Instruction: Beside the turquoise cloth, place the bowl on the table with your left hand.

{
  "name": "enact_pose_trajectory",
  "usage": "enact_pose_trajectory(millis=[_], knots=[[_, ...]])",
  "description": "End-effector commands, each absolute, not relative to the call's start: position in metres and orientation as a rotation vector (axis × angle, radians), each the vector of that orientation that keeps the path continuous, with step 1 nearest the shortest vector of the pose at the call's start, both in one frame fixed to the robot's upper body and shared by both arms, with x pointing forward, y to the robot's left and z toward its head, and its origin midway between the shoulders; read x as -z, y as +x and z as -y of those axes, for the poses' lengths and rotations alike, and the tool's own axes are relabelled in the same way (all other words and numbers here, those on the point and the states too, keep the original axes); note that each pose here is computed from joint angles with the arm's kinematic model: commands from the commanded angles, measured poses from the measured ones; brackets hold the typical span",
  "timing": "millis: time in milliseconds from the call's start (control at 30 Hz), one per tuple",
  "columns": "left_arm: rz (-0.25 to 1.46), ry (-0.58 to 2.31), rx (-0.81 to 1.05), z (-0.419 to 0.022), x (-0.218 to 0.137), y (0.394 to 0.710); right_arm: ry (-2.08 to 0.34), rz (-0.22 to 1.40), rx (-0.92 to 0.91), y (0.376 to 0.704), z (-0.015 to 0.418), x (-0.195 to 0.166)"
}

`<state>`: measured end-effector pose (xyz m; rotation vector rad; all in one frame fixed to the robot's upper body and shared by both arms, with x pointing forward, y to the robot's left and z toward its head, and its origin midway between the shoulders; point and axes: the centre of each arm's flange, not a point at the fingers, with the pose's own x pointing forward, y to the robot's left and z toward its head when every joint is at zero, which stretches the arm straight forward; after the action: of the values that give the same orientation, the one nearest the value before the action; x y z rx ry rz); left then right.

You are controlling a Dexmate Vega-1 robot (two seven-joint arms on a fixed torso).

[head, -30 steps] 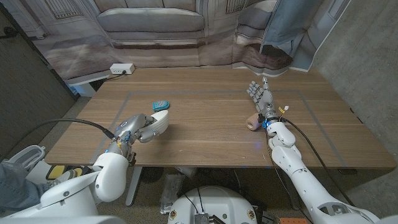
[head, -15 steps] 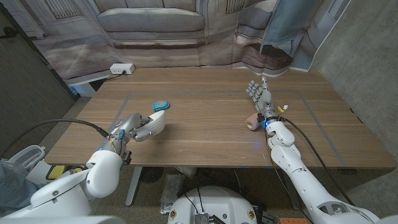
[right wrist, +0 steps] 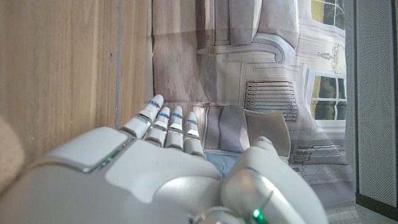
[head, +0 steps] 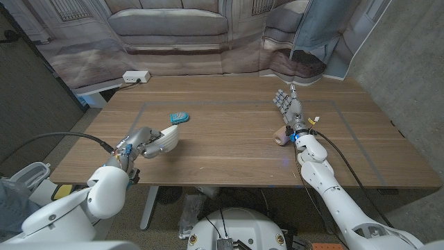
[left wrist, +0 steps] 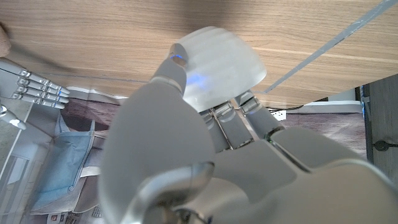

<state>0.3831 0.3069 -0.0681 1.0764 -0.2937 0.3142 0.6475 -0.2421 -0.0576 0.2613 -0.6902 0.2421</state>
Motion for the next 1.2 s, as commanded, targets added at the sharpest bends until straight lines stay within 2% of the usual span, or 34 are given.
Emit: enact_pose_trajectory(millis=[33,600,1200], knots=[[0.25,1.093,-0.328,-0.316,0.066,0.382,0.263,0.683,-0.239,0.65,0.239,0.06],[0.19,1.134,-0.379,-0.324,0.064,0.385,0.268,0.675,-0.235,0.656,0.235,0.06],[0.198,1.159,-0.424,-0.332,0.063,0.386,0.274,0.688,-0.219,0.653,0.238,0.058]])
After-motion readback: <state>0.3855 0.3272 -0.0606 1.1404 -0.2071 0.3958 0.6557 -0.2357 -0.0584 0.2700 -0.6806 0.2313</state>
